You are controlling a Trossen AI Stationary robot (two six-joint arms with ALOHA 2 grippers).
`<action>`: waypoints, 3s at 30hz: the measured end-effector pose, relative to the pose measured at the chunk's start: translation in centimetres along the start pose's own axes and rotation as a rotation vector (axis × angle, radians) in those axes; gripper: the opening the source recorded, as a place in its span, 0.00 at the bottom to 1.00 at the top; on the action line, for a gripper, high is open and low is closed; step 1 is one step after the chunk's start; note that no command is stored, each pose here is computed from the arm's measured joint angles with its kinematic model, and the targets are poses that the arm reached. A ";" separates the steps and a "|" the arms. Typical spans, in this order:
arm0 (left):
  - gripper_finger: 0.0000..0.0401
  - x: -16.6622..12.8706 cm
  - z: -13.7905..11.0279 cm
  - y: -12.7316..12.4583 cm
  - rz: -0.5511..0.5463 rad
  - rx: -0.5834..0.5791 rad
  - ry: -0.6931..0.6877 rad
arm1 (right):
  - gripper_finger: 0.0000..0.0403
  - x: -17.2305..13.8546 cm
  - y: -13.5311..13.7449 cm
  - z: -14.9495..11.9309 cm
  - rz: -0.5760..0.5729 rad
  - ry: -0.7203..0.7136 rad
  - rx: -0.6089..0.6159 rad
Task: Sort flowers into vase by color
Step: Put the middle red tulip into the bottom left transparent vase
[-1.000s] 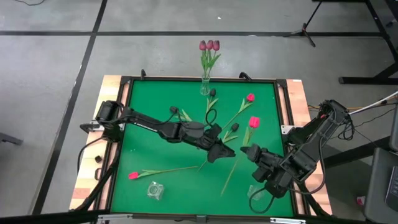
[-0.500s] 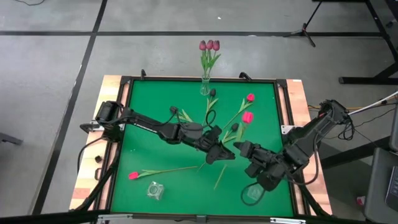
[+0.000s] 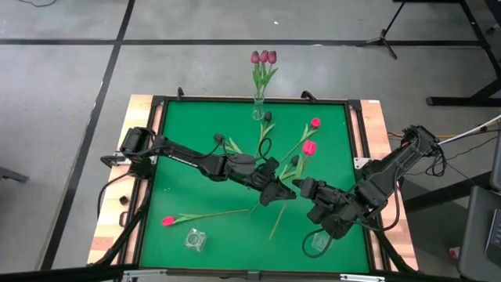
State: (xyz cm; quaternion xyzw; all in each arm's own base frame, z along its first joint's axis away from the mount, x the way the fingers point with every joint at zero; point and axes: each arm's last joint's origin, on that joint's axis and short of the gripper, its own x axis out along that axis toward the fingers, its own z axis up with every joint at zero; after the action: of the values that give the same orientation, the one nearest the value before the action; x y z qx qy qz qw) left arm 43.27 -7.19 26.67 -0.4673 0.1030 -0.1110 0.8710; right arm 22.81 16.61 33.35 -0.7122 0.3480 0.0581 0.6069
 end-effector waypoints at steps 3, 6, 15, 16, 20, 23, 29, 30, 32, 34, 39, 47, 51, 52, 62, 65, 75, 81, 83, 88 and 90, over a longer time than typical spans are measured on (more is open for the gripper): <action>0.18 0.0 0.0 0.0 0.007 0.001 -0.011 | 0.07 0.0 0.0 0.0 0.000 0.000 0.000; 0.10 0.0 0.1 0.1 0.020 0.002 -0.026 | 0.09 0.0 0.0 0.0 0.000 0.000 0.000; 0.03 0.0 0.1 0.1 0.035 0.026 -0.038 | 0.15 0.0 0.0 0.0 0.010 -0.013 0.036; 0.03 0.0 0.1 0.1 0.037 0.027 -0.045 | 0.16 0.0 0.0 0.0 0.007 -0.009 0.046; 0.02 0.0 0.2 0.1 0.047 0.057 -0.071 | 0.24 0.0 0.0 -0.1 -0.004 0.007 0.100; 0.01 -0.2 0.4 -0.1 0.053 0.104 -0.086 | 0.30 -0.2 0.0 -0.2 -0.015 0.015 0.151; 0.01 -1.3 1.3 -1.6 0.078 0.187 -0.118 | 0.40 -1.9 0.1 -0.6 -0.055 -0.007 0.242; 0.01 -1.6 1.5 -1.9 0.087 0.204 -0.127 | 0.41 -2.3 0.1 -0.7 -0.066 -0.014 0.268; 0.01 -2.3 1.9 -2.6 0.116 0.237 -0.143 | 0.43 -3.2 0.2 -1.0 -0.064 -0.048 0.308; 0.01 -3.1 2.4 -3.8 0.124 0.268 -0.174 | 0.45 -4.1 0.3 -1.2 -0.072 -0.083 0.366; 0.01 -4.8 2.4 -6.0 0.205 0.375 -0.237 | 0.45 -6.1 0.6 -1.8 -0.058 -0.174 0.503; 0.01 -7.3 -2.7 -12.2 0.462 0.686 -0.430 | 0.45 -8.4 1.6 -2.1 0.026 -0.288 0.721; 0.01 -8.9 -7.0 -15.1 0.624 0.747 -0.521 | 0.45 -9.0 2.2 -2.2 0.052 -0.289 0.757; 0.01 -9.3 -8.0 -15.6 0.648 0.741 -0.536 | 0.45 -9.0 2.3 -2.2 0.057 -0.287 0.764; 0.01 -13.9 -15.8 -19.1 0.739 0.636 -0.628 | 0.45 -9.0 2.3 -2.2 0.064 -0.281 0.807; 0.01 -14.6 -16.8 -19.4 0.714 0.650 -0.607 | 0.45 -9.0 2.3 -2.2 0.064 -0.281 0.811; 0.01 -18.8 -22.0 -21.3 0.580 0.780 -0.463 | 0.45 -9.0 2.3 -2.2 0.073 -0.280 0.886; 0.01 -19.7 -23.9 -19.3 0.557 0.812 -0.436 | 0.45 -9.0 2.2 -2.2 0.041 -0.276 0.912; 0.01 -19.5 -24.2 -18.0 0.572 0.829 -0.438 | 0.45 -9.0 2.1 -2.2 0.025 -0.276 0.921; 0.01 -19.0 -24.4 -16.0 0.601 0.852 -0.444 | 0.45 -9.0 2.1 -2.2 0.021 -0.277 0.925; 0.01 -19.0 -24.4 -15.8 0.607 0.856 -0.445 | 0.45 -9.0 2.1 -2.2 0.021 -0.277 0.924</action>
State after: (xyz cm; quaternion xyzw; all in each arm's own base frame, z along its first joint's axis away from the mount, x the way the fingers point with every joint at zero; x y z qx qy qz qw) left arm 16.73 -29.50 28.11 -0.0346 -0.0076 0.2135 0.9763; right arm 14.14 18.43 36.77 -0.3499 0.2602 -0.0021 0.8999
